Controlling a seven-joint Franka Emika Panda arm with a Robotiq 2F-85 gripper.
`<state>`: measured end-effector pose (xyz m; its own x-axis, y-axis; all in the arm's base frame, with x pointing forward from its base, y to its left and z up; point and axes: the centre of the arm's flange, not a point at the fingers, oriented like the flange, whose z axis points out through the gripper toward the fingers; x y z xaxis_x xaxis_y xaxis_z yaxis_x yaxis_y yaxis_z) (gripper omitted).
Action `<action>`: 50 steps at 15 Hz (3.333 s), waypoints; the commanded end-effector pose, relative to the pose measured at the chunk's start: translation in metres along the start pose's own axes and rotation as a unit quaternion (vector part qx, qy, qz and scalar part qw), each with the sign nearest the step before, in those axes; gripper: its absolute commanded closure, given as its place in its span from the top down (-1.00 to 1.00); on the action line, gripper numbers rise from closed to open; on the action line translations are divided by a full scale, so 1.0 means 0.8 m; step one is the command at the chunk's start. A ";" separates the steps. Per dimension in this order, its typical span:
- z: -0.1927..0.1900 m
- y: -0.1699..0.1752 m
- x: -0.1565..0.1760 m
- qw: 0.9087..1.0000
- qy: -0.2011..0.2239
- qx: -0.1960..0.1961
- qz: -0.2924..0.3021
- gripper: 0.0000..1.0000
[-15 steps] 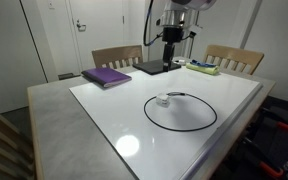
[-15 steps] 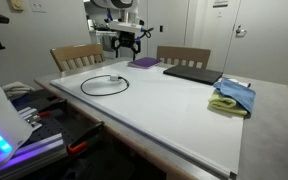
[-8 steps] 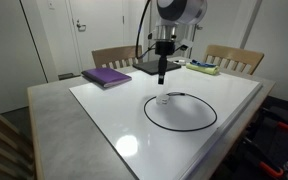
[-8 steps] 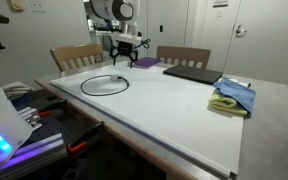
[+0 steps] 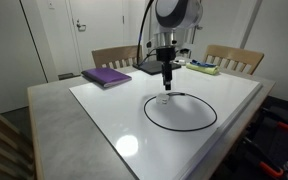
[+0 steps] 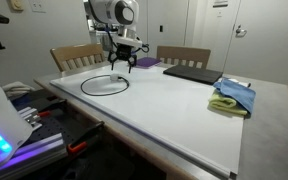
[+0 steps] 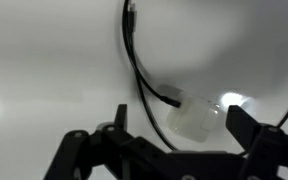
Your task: Put the charger straight across the board
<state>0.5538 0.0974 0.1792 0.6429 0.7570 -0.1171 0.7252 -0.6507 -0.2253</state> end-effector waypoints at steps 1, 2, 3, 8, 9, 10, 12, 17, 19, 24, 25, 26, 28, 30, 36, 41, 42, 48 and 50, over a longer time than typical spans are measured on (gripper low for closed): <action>-0.001 -0.002 0.000 1.000 0.008 0.008 -0.016 1.00; -0.004 -0.006 0.000 0.998 0.023 0.017 -0.057 1.00; -0.004 -0.009 0.000 0.996 0.036 0.026 -0.083 1.00; -0.007 -0.017 -0.009 0.973 0.061 0.059 -0.214 1.00; -0.008 -0.016 -0.013 0.966 0.059 0.060 -0.243 1.00; -0.003 -0.015 0.007 0.977 0.057 0.047 -0.200 1.00; -0.002 -0.012 0.002 0.971 0.056 0.049 -0.226 1.00; 0.009 -0.024 0.001 0.959 0.080 0.064 -0.263 1.00; 0.017 -0.030 0.000 0.952 0.097 0.067 -0.283 1.00; 0.024 -0.035 -0.014 0.908 0.093 0.072 -0.403 1.00; 0.022 -0.035 -0.015 0.900 0.092 0.068 -0.421 1.00; 0.023 -0.034 -0.001 0.916 0.090 0.068 -0.384 1.00; 0.023 -0.034 -0.002 0.915 0.089 0.067 -0.387 1.00; 0.025 -0.035 -0.001 0.914 0.088 0.065 -0.391 1.00; 0.023 -0.035 -0.002 0.902 0.060 0.034 -0.425 1.00; 0.031 -0.029 -0.005 0.882 -0.002 0.012 -0.472 1.00; 0.033 -0.027 -0.005 0.878 -0.015 0.005 -0.478 1.00; 0.042 -0.025 0.004 0.872 -0.028 -0.026 -0.489 1.00; 0.039 -0.026 0.012 0.874 -0.010 -0.036 -0.484 1.00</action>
<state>0.5347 0.1145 0.1579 -0.3023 0.9512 0.0625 0.9266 0.3086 -0.2149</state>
